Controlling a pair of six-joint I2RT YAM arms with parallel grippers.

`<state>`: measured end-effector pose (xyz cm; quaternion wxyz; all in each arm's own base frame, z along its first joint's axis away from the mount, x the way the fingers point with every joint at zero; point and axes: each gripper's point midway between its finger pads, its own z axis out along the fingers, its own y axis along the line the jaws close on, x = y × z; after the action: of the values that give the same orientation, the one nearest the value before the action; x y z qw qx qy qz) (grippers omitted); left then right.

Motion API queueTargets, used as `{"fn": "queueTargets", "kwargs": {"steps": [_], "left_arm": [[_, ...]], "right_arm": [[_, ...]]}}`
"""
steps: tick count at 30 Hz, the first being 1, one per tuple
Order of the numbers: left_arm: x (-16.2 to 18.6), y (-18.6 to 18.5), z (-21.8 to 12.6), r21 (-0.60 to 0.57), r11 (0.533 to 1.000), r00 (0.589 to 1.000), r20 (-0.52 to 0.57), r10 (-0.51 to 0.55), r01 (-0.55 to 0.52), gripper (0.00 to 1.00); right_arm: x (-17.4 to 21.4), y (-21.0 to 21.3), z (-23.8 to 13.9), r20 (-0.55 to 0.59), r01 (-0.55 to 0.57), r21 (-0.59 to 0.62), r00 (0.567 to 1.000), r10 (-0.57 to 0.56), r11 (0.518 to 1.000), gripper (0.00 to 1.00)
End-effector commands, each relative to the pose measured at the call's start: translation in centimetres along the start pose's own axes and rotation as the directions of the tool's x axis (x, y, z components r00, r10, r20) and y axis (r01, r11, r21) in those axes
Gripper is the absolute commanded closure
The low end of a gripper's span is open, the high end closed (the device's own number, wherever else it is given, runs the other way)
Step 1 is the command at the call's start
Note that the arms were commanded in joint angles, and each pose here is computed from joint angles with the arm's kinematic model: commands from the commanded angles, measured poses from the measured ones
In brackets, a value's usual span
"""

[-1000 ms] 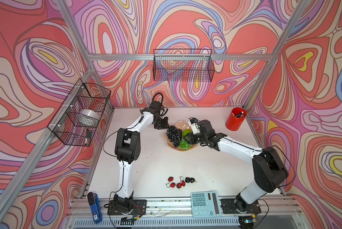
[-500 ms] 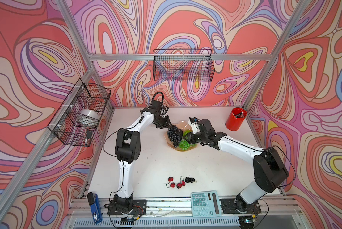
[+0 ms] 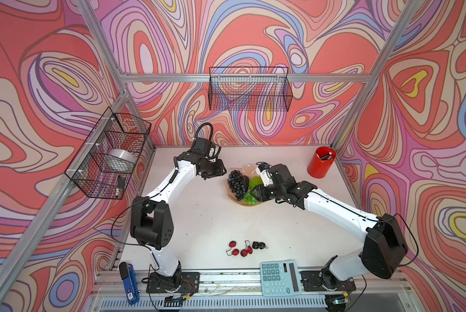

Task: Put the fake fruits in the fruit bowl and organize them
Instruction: 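Withdraw the left gripper from the bowl while the right gripper moves to the dark cherries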

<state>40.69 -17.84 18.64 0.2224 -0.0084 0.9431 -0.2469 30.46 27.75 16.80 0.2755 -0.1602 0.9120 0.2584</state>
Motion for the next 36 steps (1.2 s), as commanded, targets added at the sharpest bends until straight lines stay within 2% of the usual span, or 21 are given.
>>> {"fn": "queueTargets", "kwargs": {"steps": [1,7,14,27,36], "left_arm": [[2.6,0.9,-0.8,-0.018,0.999,0.999,0.009,-0.043,0.043,0.58],[6.4,2.2,-2.2,-0.036,0.992,0.993,0.020,-0.117,0.117,0.57],[7.4,2.4,-2.2,-0.039,0.989,0.990,0.010,-0.143,0.143,0.57],[7.9,2.4,-0.6,-0.022,0.984,0.983,-0.040,-0.177,0.177,0.57],[7.9,2.4,-0.3,-0.022,0.983,0.982,-0.047,-0.182,0.181,0.57]], "right_arm": [[5.8,-0.7,-1.1,-0.140,-0.060,0.104,0.987,0.074,0.993,0.56],[12.7,-0.9,-3.4,-0.242,-0.129,0.200,0.954,0.177,0.971,0.45],[18.1,-1.1,-3.6,-0.331,-0.162,0.224,0.915,0.231,0.961,0.40],[20.8,0.5,-0.4,-0.417,-0.135,0.126,0.891,0.176,0.983,0.54],[21.8,-0.2,0.0,-0.432,-0.122,0.139,0.885,0.171,0.983,0.66]]}}
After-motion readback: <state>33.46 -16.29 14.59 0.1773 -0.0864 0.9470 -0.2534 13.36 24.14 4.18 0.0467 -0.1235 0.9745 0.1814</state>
